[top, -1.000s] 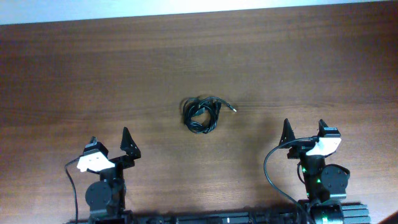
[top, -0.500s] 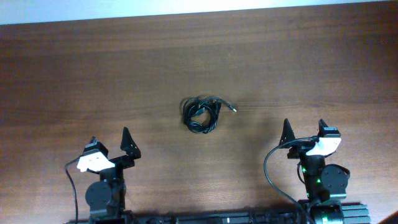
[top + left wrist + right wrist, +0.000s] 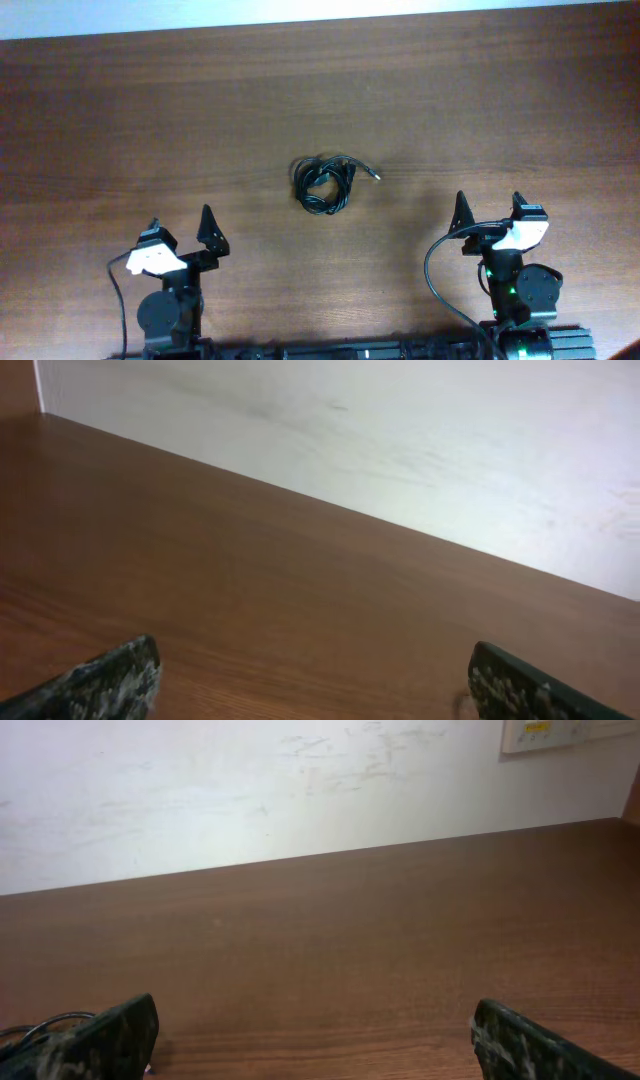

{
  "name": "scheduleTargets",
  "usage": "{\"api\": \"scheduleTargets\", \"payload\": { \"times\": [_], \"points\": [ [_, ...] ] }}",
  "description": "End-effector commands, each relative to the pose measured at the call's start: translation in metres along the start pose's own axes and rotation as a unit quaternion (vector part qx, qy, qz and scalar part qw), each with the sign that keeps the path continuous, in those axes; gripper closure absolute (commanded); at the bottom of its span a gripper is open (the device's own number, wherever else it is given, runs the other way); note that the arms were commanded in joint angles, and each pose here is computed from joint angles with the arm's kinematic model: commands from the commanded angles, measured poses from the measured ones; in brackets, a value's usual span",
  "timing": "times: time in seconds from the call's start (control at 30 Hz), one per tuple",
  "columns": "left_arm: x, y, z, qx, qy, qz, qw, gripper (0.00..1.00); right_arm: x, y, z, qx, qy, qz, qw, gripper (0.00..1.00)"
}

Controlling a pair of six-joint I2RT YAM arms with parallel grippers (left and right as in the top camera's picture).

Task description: Untangle cables

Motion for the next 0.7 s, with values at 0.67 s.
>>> {"api": "scheduleTargets", "payload": {
  "times": [0.67],
  "points": [
    [-0.016, -0.021, 0.032, 0.022, 0.003, -0.086, 0.996, 0.01, 0.001, 0.000, -0.004, 0.000, 0.006, -0.003, 1.000, 0.01]
  ]
}}
Point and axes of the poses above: each gripper's point midway between its finger pads, its own x axis out along the fingers, its own y axis along the line the jaws close on, z = x × y, the point moved 7 cm from there along -x, back along the fingers, and after that the axes turned 8 degrees about x, right-handed, at the moved point
